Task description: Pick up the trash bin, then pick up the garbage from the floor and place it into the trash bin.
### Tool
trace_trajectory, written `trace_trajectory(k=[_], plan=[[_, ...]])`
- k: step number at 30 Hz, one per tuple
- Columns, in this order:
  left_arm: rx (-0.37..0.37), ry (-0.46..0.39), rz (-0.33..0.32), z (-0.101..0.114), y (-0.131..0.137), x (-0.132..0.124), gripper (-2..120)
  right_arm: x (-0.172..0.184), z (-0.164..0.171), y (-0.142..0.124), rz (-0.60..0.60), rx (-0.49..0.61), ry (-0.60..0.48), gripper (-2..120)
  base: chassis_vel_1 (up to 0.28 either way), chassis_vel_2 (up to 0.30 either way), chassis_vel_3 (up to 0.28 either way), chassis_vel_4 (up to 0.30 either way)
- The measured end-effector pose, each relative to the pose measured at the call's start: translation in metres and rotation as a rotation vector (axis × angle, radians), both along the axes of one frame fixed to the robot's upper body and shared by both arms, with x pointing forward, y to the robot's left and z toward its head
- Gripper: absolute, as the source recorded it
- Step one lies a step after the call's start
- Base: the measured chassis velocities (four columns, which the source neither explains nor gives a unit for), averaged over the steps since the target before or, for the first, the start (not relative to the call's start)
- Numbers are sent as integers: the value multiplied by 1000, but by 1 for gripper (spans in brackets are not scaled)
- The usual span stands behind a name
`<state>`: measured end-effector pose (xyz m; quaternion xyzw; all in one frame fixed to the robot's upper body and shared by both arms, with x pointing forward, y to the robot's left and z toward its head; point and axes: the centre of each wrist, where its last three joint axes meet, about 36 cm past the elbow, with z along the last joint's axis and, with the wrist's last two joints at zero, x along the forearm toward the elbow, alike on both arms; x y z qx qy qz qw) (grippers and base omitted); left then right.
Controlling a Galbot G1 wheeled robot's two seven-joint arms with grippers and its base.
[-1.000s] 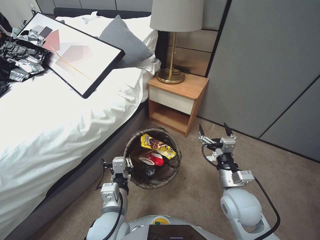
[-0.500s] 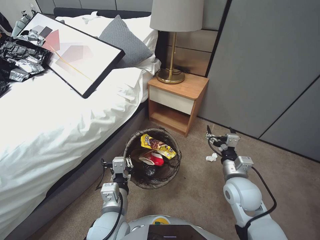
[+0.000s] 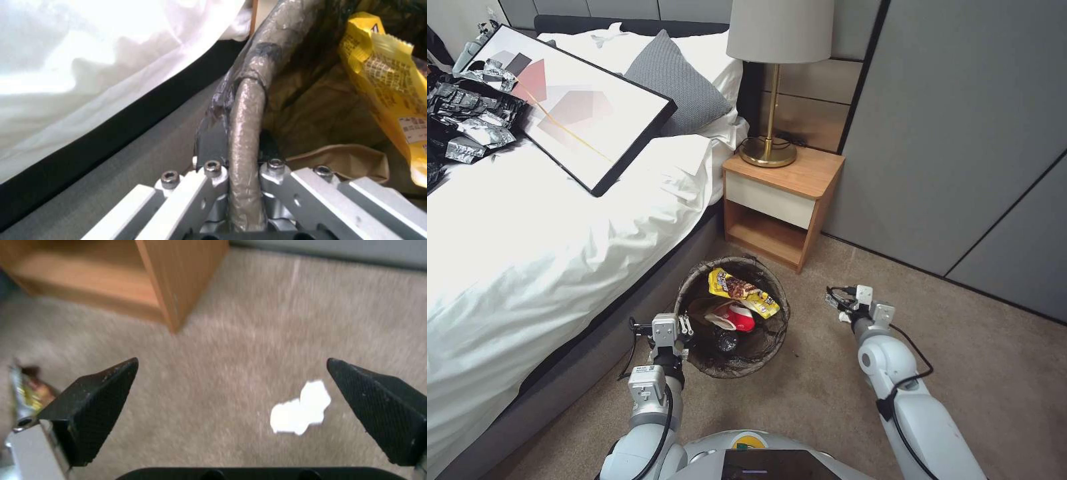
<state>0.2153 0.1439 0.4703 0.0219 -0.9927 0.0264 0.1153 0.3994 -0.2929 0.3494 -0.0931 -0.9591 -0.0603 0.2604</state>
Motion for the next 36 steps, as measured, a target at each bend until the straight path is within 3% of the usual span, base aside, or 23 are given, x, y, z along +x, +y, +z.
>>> trace_trajectory(k=[6, 17, 36], plan=[[0, 0, 0, 0, 0, 0, 0, 27, -39, -9, -30, 4, 98, 100, 0, 0, 0, 0], [0, 0, 0, 0, 0, 0, 0, 51, -77, -20, -70, 8, 146, 100, 0, 0, 0, 0], [0, 0, 0, 0, 0, 0, 0, 66, -101, -38, -90, -37, 154, 100, 0, 0, 0, 0]])
